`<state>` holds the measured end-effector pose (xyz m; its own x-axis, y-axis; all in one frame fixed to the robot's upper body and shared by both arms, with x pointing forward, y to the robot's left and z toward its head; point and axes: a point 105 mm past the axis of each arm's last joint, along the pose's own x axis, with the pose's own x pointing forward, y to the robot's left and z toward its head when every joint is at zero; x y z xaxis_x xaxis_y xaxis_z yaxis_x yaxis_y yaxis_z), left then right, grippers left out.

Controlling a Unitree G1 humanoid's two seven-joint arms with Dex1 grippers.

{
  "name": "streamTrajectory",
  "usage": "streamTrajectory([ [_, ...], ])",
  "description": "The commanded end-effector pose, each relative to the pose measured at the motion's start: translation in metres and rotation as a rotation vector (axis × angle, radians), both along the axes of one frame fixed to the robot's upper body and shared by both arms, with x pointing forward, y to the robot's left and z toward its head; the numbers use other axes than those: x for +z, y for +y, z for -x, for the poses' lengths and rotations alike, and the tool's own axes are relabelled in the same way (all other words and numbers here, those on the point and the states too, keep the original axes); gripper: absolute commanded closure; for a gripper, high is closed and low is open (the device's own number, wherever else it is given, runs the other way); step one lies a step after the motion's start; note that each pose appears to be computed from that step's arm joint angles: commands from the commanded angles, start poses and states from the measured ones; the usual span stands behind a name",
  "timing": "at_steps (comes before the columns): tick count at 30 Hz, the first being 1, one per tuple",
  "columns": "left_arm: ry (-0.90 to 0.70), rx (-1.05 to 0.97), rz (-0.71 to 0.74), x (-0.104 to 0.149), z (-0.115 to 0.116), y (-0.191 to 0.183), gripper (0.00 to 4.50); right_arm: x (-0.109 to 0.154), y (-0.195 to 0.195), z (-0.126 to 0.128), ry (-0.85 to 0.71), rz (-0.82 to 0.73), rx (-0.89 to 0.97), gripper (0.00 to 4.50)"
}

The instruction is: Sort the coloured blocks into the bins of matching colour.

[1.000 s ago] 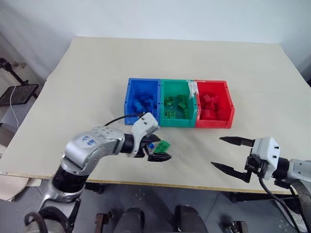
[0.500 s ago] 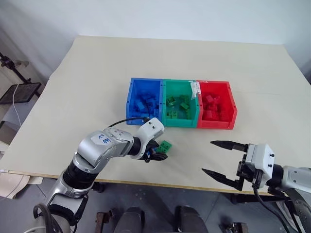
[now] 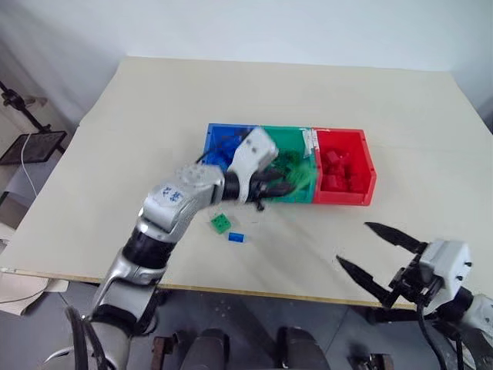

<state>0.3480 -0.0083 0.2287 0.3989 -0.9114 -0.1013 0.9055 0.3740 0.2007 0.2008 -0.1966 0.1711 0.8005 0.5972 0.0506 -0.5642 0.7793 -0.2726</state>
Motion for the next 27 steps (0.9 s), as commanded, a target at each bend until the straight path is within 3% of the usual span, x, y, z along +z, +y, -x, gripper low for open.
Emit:
streamTrajectory([
  [1, -0.124, 0.059, -0.008, 0.006, -0.022, -0.006, 2.99, 0.017, -0.006, 0.002, -0.101, 0.008, -0.096, 0.00],
  [6, -0.080, 0.041, 0.019, -0.003, -0.030, -0.017, 2.99, 0.015, -0.011, 0.006, -0.107, 0.027, -0.156, 0.00],
  [11, -0.090, 0.042, 0.029, -0.001, -0.028, -0.012, 1.44, 0.020, -0.013, -0.003, -0.135, 0.055, -0.138, 0.00],
  [14, -0.117, 0.082, 0.038, 0.001, -0.030, 0.018, 0.53, 0.026, -0.012, -0.016, -0.154, 0.067, -0.094, 0.00],
  [16, -0.129, 0.027, 0.010, -0.007, -0.020, 0.037, 0.01, 0.028, -0.009, -0.023, -0.152, 0.071, -0.051, 0.00],
  [21, -0.192, -0.126, -0.057, -0.026, 0.023, 0.108, 0.01, 0.025, 0.005, -0.039, -0.124, 0.111, 0.110, 0.00],
  [27, -0.187, -0.020, -0.208, -0.047, 0.041, 0.191, 0.01, 0.017, 0.019, -0.050, -0.080, 0.175, 0.289, 0.00],
])
